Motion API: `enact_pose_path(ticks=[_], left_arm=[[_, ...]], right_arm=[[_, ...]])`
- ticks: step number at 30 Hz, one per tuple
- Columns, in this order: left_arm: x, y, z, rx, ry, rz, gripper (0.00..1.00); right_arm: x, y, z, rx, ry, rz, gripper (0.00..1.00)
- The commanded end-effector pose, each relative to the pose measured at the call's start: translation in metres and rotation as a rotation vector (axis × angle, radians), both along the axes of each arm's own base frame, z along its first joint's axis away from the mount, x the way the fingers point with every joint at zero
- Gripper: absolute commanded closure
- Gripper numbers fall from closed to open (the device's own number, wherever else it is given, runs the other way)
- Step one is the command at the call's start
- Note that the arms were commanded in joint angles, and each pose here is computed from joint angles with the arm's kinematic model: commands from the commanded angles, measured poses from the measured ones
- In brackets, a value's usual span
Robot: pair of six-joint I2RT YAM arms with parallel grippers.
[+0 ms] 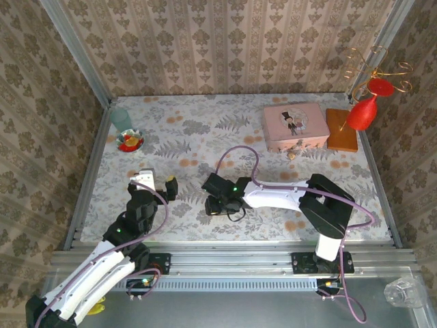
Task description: Unlock the padlock with the key
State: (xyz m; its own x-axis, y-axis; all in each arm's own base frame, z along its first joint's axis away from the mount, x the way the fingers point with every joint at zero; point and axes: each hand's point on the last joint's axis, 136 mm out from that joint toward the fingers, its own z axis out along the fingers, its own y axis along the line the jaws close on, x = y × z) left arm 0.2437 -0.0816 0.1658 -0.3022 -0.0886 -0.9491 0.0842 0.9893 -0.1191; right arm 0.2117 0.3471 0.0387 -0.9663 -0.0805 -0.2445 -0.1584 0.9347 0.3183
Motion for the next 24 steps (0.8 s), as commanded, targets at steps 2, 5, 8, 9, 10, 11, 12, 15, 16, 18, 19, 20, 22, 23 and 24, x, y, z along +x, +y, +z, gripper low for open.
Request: enact_pose_path(ticks=[2, 5, 8, 9, 10, 11, 12, 15, 16, 18, 19, 20, 22, 23, 24], left_arm=[[-0.001, 0.005, -0.002, 0.003, 0.011, 0.026, 0.00], [-0.001, 0.005, -0.002, -0.001, 0.010, 0.029, 0.00], [-0.001, 0.006, -0.002, -0.003, 0.011, 0.035, 0.00], [-0.001, 0.007, -0.001, -0.002, 0.011, 0.038, 0.00], [-0.001, 0.007, -0.002, 0.000, 0.012, 0.039, 0.00], [-0.001, 0.007, -0.002, 0.001, 0.013, 0.040, 0.00], [-0.001, 0.008, -0.001, 0.001, 0.013, 0.041, 0.00], [-0.001, 0.007, -0.001, -0.002, 0.012, 0.039, 0.00], [-0.001, 0.007, -0.001, -0.002, 0.013, 0.040, 0.00], [-0.001, 0.007, -0.001, -0.005, 0.011, 0.039, 0.00], [-0.001, 0.007, -0.001, -0.005, 0.010, 0.039, 0.00], [-0.001, 0.007, -0.001, -0.005, 0.012, 0.037, 0.00], [-0.001, 0.007, -0.001, -0.005, 0.011, 0.037, 0.00], [-0.001, 0.007, -0.001, -0.005, 0.010, 0.035, 0.00], [-0.001, 0.006, -0.001, -0.006, 0.010, 0.033, 0.00]], right_arm=[[-0.009, 0.007, -0.001, -0.017, 0.040, 0.019, 0.56], [-0.012, 0.010, -0.004, -0.029, 0.051, 0.036, 0.59], [-0.013, 0.014, -0.005, -0.030, 0.057, 0.050, 0.62], [-0.013, 0.015, -0.006, -0.030, 0.058, 0.052, 0.62], [-0.014, 0.016, -0.006, -0.032, 0.059, 0.057, 0.63], [-0.014, 0.016, -0.007, -0.033, 0.060, 0.056, 0.63], [-0.014, 0.015, -0.008, -0.035, 0.062, 0.057, 0.63], [-0.015, 0.013, -0.012, -0.046, 0.068, 0.051, 0.64], [-0.015, 0.013, -0.013, -0.051, 0.070, 0.050, 0.64], [-0.016, 0.012, -0.016, -0.056, 0.074, 0.048, 0.64], [-0.017, 0.013, -0.016, -0.057, 0.076, 0.049, 0.65], [-0.017, 0.012, -0.018, -0.059, 0.079, 0.049, 0.67], [-0.018, 0.012, -0.020, -0.061, 0.082, 0.053, 0.68], [-0.018, 0.012, -0.021, -0.064, 0.083, 0.054, 0.69], [-0.018, 0.012, -0.022, -0.065, 0.085, 0.056, 0.69]])
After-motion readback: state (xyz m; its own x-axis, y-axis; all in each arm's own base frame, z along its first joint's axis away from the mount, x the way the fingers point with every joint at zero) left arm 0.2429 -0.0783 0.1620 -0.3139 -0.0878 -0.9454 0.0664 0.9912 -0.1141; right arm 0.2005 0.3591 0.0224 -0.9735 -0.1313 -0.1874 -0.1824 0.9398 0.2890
